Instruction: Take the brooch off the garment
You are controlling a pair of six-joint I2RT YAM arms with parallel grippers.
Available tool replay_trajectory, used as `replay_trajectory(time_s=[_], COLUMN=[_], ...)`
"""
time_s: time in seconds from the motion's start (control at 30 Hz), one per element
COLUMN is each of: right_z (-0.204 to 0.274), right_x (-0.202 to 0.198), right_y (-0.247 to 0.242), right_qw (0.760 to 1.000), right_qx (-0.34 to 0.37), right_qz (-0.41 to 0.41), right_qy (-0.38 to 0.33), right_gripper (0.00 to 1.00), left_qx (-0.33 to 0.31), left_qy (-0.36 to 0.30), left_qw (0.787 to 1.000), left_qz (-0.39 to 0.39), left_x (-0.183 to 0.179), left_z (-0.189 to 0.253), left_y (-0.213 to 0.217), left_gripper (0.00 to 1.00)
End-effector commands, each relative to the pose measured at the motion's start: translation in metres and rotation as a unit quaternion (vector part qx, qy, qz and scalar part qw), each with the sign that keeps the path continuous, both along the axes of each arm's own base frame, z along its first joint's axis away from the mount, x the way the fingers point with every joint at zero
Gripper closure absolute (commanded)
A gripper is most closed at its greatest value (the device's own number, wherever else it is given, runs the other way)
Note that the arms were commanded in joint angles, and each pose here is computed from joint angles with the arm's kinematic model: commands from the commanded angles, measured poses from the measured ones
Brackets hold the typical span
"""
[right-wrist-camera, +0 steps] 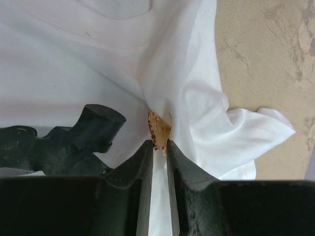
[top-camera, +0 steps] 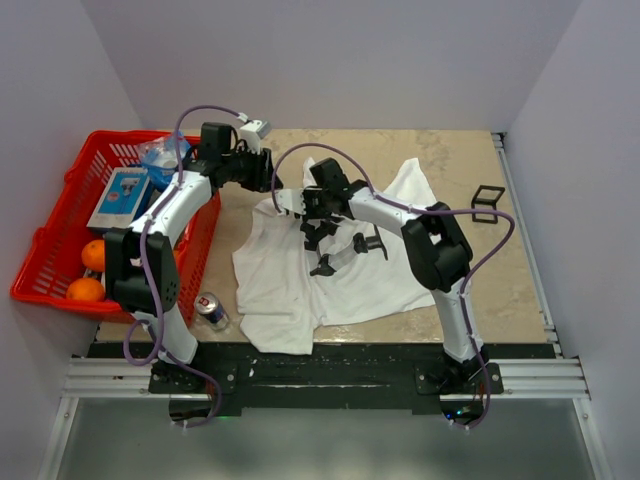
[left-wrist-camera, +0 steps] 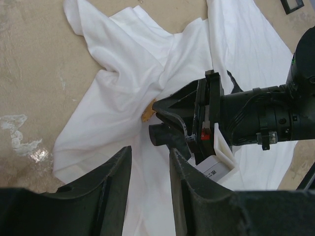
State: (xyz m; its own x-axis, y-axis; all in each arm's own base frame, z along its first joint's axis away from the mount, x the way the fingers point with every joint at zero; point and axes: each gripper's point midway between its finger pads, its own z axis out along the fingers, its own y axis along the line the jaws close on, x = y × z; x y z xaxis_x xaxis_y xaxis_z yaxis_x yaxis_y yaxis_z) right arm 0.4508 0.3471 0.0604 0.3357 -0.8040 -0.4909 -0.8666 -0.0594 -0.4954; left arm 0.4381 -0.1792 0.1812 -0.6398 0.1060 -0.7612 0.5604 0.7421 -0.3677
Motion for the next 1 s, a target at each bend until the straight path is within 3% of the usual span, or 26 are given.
replay_trajectory(time_s=[0.0,0.5,0.7,0.83,0.97], right_z=[0.017,0.019,0.011,0.008,0.009], right_x=[0.001,0.006,0.005,0.005,-0.002], right_y=[0.011,0.022,0.022,0.018,0.018], right_qw=[0.999,0.994,0.995,0.996,0.998], right_qx=[0.006,0.015,0.0,-0.011,-0.008], right_qz=[0.034,0.07,0.072,0.067,0.062], right_qy=[-0.021,-0.081,-0.065,-0.055,-0.015], right_gripper=[0.78,0.78,0.85,1.0,1.0], left_qx=[-0.005,-0.003,0.001,0.001,-0.003], left_qy=[-0.023,-0.019,-0.017,-0.014,-0.018], left_qw=[1.0,1.0,1.0,1.0,1.0], left_qz=[-0.009,-0.009,-0.007,-0.007,-0.009], left_x=[0.006,0.006,0.006,0.006,0.009], left_z=[0.015,0.01,0.007,0.005,0.008], left_y=[-0.004,-0.003,-0.002,-0.002,-0.004], left_gripper=[0.58,0.58,0.58,0.57,0.58])
